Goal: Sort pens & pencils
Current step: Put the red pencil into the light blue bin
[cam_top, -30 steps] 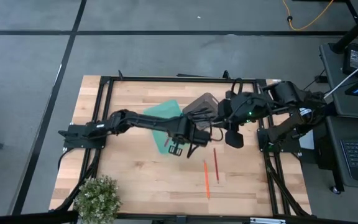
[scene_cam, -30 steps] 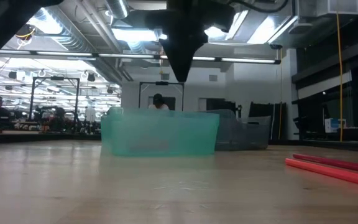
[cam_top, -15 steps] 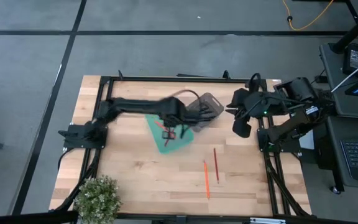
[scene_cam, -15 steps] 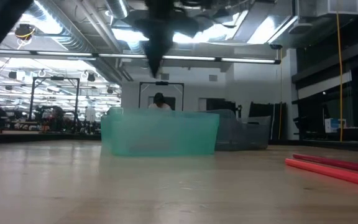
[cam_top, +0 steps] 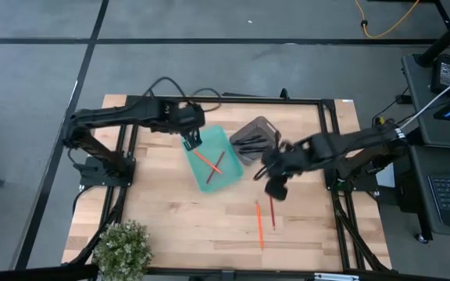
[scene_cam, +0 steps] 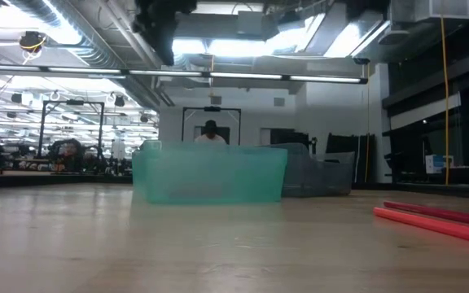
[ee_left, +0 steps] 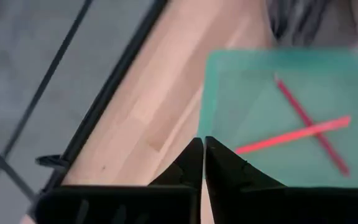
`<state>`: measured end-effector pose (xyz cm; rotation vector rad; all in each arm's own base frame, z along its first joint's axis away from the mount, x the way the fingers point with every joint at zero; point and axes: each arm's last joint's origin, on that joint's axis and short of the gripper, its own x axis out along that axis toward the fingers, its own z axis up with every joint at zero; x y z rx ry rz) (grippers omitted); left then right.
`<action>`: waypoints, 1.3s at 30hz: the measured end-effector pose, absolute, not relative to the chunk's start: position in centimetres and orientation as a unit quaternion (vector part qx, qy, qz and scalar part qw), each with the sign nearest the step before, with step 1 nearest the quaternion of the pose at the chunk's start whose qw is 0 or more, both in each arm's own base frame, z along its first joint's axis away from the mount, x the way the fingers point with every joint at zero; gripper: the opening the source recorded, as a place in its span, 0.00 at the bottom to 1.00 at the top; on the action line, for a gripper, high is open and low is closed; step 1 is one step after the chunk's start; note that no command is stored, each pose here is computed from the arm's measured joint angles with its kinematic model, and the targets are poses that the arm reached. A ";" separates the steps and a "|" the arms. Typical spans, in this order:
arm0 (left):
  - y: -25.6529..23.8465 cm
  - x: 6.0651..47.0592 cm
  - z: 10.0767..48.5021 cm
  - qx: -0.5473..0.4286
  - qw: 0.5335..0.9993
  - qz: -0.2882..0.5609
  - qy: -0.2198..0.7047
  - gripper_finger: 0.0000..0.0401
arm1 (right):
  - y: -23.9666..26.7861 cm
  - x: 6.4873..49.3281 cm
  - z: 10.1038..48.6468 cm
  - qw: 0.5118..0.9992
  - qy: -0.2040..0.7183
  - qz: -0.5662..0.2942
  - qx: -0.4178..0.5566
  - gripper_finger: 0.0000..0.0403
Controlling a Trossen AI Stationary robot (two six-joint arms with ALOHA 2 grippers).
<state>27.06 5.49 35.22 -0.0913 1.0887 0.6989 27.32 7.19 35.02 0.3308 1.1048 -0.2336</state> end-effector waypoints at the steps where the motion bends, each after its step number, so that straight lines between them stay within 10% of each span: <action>1: 5.6 26.8 35.6 -0.054 0.800 0.340 0.491 0.03 | 7.4 27.6 33.6 0.824 0.529 -0.097 0.180 0.18; 10: 7.6 27.2 35.6 -0.059 0.798 0.385 0.459 0.05 | 8.0 26.2 25.2 0.677 0.639 -0.127 0.341 0.18; 39: 7.9 27.1 35.7 -0.049 0.799 0.383 0.461 0.11 | 8.6 27.0 21.0 0.591 0.542 -0.210 0.559 0.18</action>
